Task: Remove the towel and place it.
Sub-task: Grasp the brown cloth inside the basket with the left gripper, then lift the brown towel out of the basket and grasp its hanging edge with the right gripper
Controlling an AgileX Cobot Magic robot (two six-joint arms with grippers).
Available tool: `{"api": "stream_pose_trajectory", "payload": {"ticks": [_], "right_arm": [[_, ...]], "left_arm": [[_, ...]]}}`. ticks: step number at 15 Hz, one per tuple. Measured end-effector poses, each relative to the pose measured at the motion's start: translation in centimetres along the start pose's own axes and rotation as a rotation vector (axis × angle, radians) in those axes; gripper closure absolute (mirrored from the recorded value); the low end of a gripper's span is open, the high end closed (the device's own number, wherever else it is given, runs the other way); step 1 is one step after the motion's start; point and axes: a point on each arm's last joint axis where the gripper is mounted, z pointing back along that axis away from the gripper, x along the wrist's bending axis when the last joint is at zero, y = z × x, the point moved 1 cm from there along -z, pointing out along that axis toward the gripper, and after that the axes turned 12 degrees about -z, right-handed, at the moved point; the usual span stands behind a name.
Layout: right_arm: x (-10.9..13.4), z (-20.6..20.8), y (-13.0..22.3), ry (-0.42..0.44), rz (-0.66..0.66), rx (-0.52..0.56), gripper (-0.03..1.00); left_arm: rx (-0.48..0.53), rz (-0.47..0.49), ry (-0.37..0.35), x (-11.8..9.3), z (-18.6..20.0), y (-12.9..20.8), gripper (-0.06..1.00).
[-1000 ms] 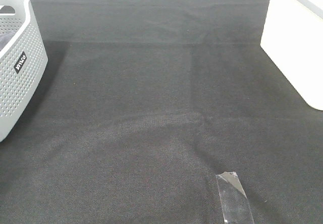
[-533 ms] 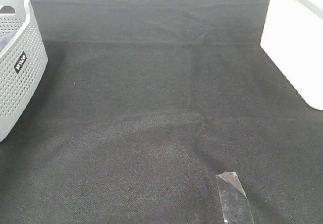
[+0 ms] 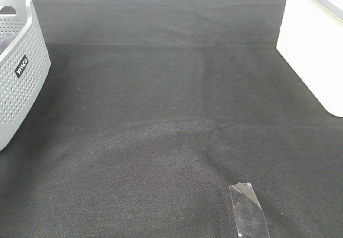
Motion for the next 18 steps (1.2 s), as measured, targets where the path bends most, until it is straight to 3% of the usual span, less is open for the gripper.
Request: {"api": "stream_pose_trajectory", "payload": {"ticks": [3, 7, 10, 13, 16, 18], "right_arm": [[0.5, -1.1, -1.3, -0.106, 0.072, -0.055, 0.41], [0.6, -3.0, -2.6, -0.219, 0.118, -0.078, 0.41], [0.1, -5.0, -3.4, -0.277, 0.110, -0.078, 0.41], [-0.8, -7.4, -3.7, -0.311, 0.142, -0.055, 0.41], [-1.9, -9.9, -3.5, -0.337, 0.171, -0.020, 0.41], [-2.6, -11.8, -3.1, -0.363, 0.185, 0.006, 0.41]], "left_arm": [[-0.133, 0.008, 0.163, -1.6, 0.5, -1.5, 0.94], [-0.279, -0.028, 0.324, -3.4, 1.2, -2.9, 0.94], [-0.338, -0.282, 0.505, -7.7, 0.7, -3.4, 0.94], [-0.393, -0.540, 0.726, -14.4, -1.1, -3.4, 0.94], [-0.465, -0.690, 0.812, -19.1, -2.5, -3.4, 0.94], [-0.496, -0.748, 0.822, -20.6, -3.1, -3.4, 0.94]]}}
